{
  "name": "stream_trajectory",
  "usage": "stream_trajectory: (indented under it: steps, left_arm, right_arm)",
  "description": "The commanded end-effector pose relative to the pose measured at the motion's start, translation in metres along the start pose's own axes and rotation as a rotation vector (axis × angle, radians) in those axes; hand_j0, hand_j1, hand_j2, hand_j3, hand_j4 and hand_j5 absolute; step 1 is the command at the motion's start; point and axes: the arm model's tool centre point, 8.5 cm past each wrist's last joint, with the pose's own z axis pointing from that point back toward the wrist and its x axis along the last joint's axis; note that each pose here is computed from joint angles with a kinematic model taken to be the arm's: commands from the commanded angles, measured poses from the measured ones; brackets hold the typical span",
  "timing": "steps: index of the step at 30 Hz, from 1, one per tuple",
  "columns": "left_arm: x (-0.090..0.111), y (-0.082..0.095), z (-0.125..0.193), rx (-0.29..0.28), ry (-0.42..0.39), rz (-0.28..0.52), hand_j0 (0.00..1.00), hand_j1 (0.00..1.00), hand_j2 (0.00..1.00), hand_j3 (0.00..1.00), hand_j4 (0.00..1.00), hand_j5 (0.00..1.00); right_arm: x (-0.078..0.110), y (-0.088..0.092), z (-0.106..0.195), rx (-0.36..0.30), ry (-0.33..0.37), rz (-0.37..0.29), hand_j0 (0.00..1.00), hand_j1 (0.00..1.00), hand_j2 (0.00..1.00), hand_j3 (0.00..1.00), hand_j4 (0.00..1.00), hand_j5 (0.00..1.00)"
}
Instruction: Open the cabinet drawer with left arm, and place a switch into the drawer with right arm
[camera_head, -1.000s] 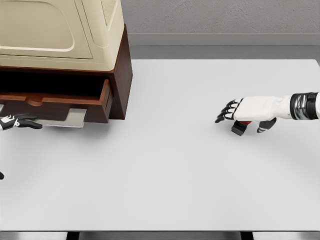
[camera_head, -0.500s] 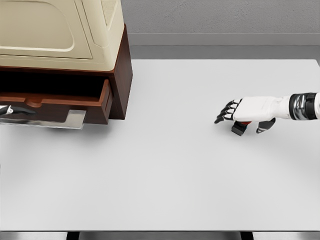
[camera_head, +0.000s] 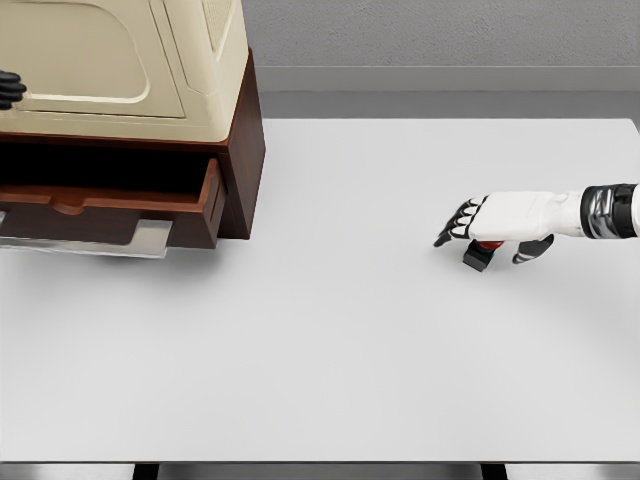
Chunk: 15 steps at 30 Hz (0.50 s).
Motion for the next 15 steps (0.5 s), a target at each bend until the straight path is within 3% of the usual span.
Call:
stream_trajectory:
  steps: [1, 10, 13, 15]
  left_arm:
    - [0.0075, 0.009, -0.0008, 0.023, 0.013, 0.014, 1.0, 1.0, 1.0, 1.0, 1.0, 1.0]
    - [0.0073, 0.0078, -0.0034, 0.019, 0.004, 0.016, 1.0, 1.0, 1.0, 1.0, 1.0, 1.0]
    - [0.0079, 0.0072, -0.004, 0.017, 0.002, 0.016, 1.0, 1.0, 1.0, 1.0, 1.0, 1.0]
    - [0.0082, 0.0069, -0.0043, 0.016, 0.0, 0.017, 1.0, 1.0, 1.0, 1.0, 1.0, 1.0]
  right_arm:
    - [-0.0004, -0.0001, 0.0006, -0.002, 0.001, -0.004, 0.81, 0.81, 0.81, 0.81, 0.81, 0.81]
    - [0.0, 0.0018, 0.0004, 0.001, 0.0, -0.007, 0.81, 0.81, 0.81, 0.81, 0.81, 0.81]
    - [-0.0001, 0.0004, 0.0004, -0.002, 0.0, -0.006, 0.73, 0.73, 0.73, 0.73, 0.73, 0.73]
    - [-0.0003, 0.0, 0.0007, -0.004, 0.001, -0.006, 0.73, 0.73, 0.73, 0.73, 0.73, 0.73]
